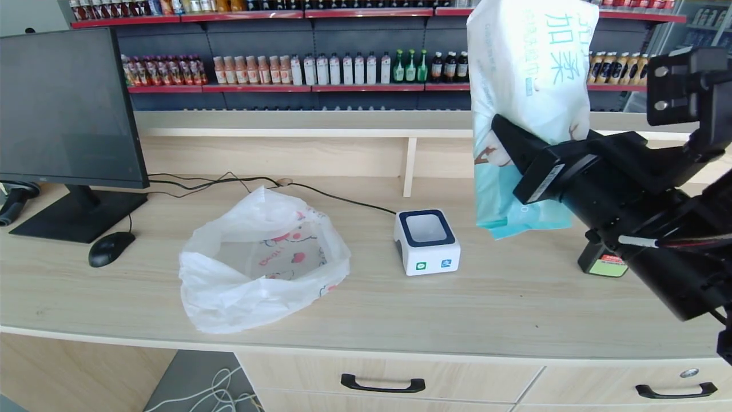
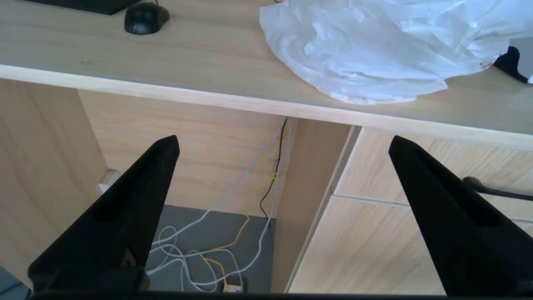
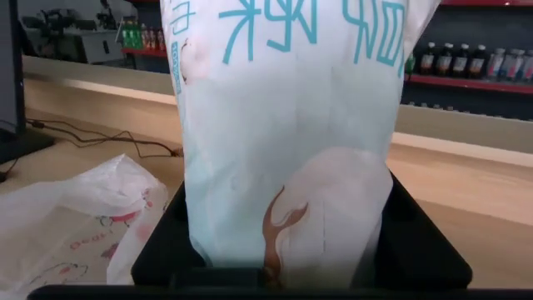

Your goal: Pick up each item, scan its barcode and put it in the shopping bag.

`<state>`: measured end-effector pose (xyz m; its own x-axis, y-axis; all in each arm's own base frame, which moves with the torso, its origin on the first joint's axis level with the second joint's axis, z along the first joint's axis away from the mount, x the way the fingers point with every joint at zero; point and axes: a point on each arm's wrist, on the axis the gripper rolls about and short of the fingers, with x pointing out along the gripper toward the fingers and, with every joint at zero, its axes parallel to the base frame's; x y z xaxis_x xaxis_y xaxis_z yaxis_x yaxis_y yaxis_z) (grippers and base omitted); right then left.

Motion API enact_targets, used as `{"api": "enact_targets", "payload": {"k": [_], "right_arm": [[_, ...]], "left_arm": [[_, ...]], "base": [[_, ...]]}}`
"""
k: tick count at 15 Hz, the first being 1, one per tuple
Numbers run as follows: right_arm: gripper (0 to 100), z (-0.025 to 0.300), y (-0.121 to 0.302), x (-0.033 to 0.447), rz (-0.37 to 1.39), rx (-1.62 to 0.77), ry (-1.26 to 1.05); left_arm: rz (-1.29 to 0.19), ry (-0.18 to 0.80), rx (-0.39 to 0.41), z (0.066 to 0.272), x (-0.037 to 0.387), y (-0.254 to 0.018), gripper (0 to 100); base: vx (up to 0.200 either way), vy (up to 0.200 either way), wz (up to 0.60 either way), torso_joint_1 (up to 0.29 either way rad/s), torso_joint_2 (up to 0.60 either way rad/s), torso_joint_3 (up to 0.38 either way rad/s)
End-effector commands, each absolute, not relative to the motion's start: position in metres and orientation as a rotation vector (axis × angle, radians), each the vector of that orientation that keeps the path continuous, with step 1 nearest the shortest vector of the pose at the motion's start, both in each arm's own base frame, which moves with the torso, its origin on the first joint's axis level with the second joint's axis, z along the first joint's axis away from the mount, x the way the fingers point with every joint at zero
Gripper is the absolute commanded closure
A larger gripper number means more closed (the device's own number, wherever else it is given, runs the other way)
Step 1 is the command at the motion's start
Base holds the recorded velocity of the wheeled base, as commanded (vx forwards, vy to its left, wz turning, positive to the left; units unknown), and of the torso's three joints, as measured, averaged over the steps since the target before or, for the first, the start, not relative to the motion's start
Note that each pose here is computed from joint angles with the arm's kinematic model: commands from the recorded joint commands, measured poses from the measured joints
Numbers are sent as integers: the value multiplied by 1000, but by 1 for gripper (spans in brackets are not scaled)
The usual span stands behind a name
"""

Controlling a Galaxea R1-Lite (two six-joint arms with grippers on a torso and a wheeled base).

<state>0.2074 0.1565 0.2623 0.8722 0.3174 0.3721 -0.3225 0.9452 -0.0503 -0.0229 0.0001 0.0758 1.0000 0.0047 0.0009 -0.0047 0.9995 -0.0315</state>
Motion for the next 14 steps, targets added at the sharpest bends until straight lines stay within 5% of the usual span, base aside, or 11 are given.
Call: {"api": "enact_targets", "payload": {"k": [1,9,14], "right_arm": [[100,270,153,201,341,47,-448],[100,238,140,185,358,97,-463],[100,231,138,183,357,116,-468]], "left_arm": [[5,-2,-32,76,-23,0,0],[5,0,-32,75,-23,0,0],[5,-2,-32,76,-23,0,0]], "base": [[0,0,0,0,0,0],[0,0,0,0,0,0],[-200,0,0,2,6,2]]}}
